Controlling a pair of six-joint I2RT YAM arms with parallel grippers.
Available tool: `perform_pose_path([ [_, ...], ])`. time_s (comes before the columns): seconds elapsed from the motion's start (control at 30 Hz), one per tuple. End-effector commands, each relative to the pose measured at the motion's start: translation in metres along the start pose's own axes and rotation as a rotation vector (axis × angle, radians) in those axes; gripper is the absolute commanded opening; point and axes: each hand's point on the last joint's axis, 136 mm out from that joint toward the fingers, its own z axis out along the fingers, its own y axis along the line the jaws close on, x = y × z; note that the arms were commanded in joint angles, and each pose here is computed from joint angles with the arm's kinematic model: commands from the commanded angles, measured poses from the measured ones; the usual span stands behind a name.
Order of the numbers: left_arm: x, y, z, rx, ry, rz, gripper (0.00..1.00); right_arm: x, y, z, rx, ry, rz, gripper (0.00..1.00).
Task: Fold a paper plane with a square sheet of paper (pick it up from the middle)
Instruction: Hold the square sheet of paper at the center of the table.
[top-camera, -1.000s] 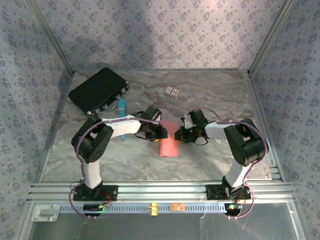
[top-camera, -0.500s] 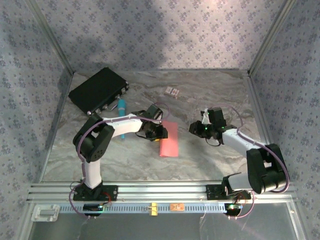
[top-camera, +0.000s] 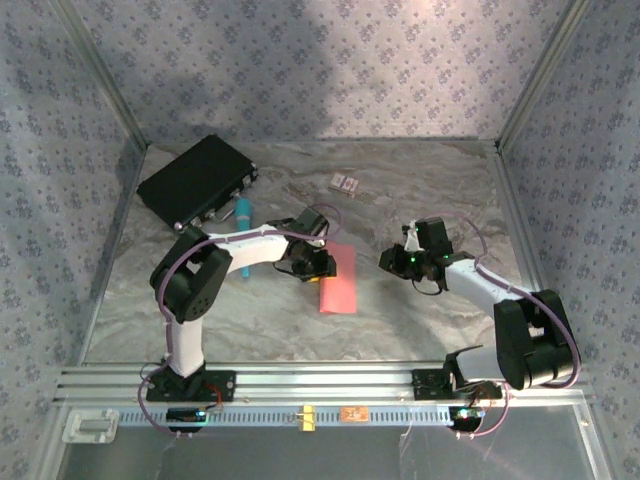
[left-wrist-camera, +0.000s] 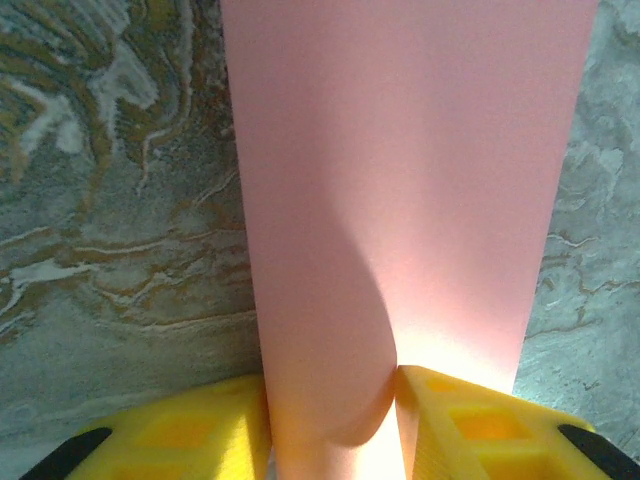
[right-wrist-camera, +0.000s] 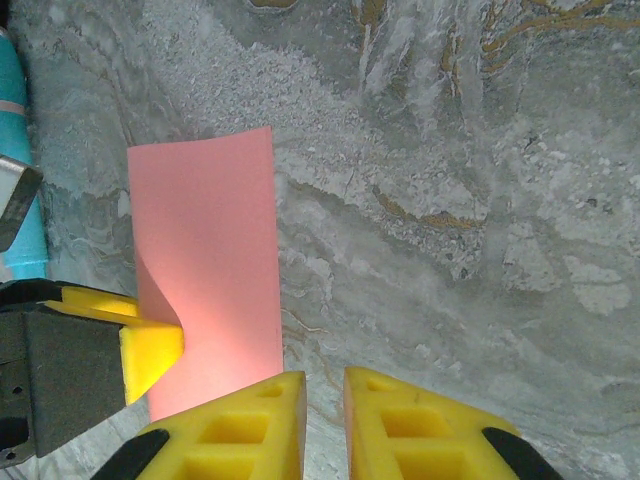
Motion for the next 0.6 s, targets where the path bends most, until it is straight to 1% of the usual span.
perform_pose_path([
  [0.0, 0.0129, 0.0345, 0.021, -0.139, 0.042, -0.019, 0.38, 0.0043, -0.001, -0.001, 0.008, 0.007, 0.013, 0.19],
  [0.57, 0.0174, 0.0364, 0.0269, -0.161, 0.061, -0.024, 0.38, 0.0074, 0.0016, 0.0043, 0.007, 0.02, 0.005, 0.19],
])
